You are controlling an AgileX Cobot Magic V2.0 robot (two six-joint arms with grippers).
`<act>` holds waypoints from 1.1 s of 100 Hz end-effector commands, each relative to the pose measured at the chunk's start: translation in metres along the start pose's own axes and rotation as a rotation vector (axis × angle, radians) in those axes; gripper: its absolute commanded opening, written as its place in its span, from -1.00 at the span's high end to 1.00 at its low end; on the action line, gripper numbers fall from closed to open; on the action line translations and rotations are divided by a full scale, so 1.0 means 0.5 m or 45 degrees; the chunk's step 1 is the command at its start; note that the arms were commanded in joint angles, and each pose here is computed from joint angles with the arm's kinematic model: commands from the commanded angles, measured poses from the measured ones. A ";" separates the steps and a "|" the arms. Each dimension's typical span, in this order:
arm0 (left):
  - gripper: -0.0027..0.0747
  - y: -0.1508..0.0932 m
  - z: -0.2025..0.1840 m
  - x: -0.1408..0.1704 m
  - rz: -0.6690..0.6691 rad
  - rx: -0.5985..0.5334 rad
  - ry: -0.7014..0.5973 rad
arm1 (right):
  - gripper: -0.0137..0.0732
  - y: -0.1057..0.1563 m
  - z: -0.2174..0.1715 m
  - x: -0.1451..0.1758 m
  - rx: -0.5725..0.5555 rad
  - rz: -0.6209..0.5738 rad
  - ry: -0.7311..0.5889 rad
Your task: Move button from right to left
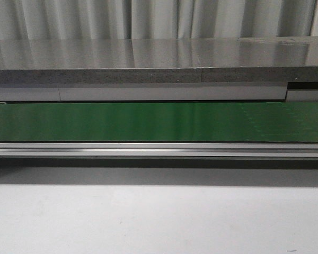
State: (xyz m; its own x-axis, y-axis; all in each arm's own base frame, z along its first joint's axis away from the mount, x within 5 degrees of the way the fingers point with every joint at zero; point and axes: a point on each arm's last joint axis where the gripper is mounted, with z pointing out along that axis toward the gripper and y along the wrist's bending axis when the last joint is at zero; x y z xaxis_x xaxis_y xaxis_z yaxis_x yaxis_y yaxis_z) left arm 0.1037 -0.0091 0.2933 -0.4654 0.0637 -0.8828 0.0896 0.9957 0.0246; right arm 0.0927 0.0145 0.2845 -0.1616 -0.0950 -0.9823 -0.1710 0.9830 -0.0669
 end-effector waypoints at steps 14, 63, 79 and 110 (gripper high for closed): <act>0.92 -0.003 -0.010 -0.026 -0.017 0.024 -0.116 | 0.84 -0.007 -0.004 -0.028 0.044 0.004 -0.103; 0.92 -0.005 -0.010 -0.025 -0.034 0.034 -0.107 | 0.84 -0.007 -0.004 -0.028 0.044 0.004 -0.103; 0.92 -0.005 -0.010 -0.025 -0.034 0.034 -0.107 | 0.84 -0.007 -0.004 -0.028 0.044 0.004 -0.103; 0.92 -0.004 -0.011 -0.032 -0.018 0.027 -0.157 | 0.84 -0.007 -0.004 -0.028 0.044 0.004 -0.103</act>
State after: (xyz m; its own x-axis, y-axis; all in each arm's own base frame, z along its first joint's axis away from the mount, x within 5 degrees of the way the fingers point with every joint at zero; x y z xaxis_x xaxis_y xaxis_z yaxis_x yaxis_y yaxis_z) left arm 0.1026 -0.0100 0.2927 -0.4691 0.0446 -0.8820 0.0909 0.9959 0.0020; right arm 0.0927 0.0145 0.2845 -0.1616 -0.0950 -0.9823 -0.1710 0.9830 -0.0669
